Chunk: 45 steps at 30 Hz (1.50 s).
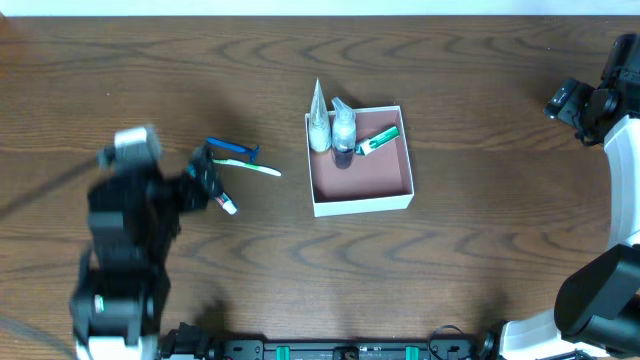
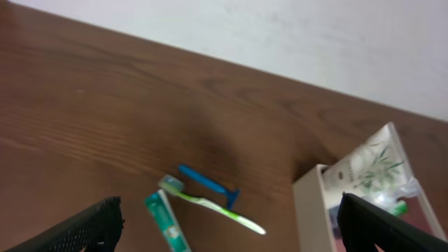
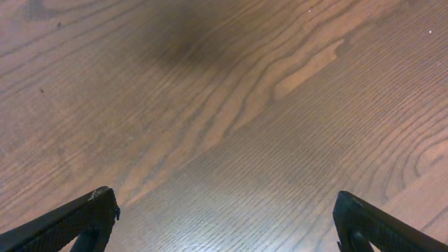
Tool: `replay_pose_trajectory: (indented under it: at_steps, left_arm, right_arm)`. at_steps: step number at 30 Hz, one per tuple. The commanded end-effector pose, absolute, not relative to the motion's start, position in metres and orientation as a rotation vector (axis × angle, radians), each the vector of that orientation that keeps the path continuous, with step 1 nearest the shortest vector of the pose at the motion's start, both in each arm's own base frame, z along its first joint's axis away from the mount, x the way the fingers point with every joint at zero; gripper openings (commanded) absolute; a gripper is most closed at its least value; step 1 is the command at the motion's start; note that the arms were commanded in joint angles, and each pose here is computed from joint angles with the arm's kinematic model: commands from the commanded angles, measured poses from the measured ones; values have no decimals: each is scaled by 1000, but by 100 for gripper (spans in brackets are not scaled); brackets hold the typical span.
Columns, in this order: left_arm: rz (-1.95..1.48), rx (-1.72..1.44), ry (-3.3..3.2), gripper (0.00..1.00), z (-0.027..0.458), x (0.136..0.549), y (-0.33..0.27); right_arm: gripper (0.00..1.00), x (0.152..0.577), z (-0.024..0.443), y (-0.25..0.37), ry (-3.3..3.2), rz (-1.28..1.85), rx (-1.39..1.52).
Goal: Pack container
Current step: 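Retract the right arm and move the left arm toward the toothbrush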
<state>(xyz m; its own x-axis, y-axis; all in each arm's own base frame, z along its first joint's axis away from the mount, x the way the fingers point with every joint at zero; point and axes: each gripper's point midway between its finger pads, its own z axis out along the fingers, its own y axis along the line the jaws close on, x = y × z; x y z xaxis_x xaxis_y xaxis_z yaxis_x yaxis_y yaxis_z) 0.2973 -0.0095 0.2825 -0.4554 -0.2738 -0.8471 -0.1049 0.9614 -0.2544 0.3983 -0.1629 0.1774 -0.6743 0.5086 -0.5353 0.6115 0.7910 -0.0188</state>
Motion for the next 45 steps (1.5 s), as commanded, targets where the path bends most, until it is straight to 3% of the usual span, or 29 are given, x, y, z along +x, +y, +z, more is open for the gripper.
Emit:
replay_pose_trajectory:
  at_steps: [1, 13, 22, 29, 43, 45]
  left_arm:
    - [-332, -169, 2124, 98, 284, 318, -34]
    - [-518, -119, 2328, 98, 225, 344, -64]
    - [-501, -325, 2459, 98, 182, 353, -55]
    - [-118, -1017, 2531, 98, 115, 335, 5]
    - [1, -1343, 2609, 99, 35, 331, 8]
    - [17, -1350, 2626, 95, 28, 330, 8]
  right_arm:
    - [99, 398, 181, -166, 2442, -274, 860]
    - [99, 398, 181, -166, 2442, -274, 860]
    - [99, 398, 181, -166, 2442, -274, 860]
    - [99, 398, 181, -166, 2442, -274, 860]
    - [99, 398, 181, -166, 2442, -274, 860]
    - [99, 398, 181, -166, 2442, -274, 860]
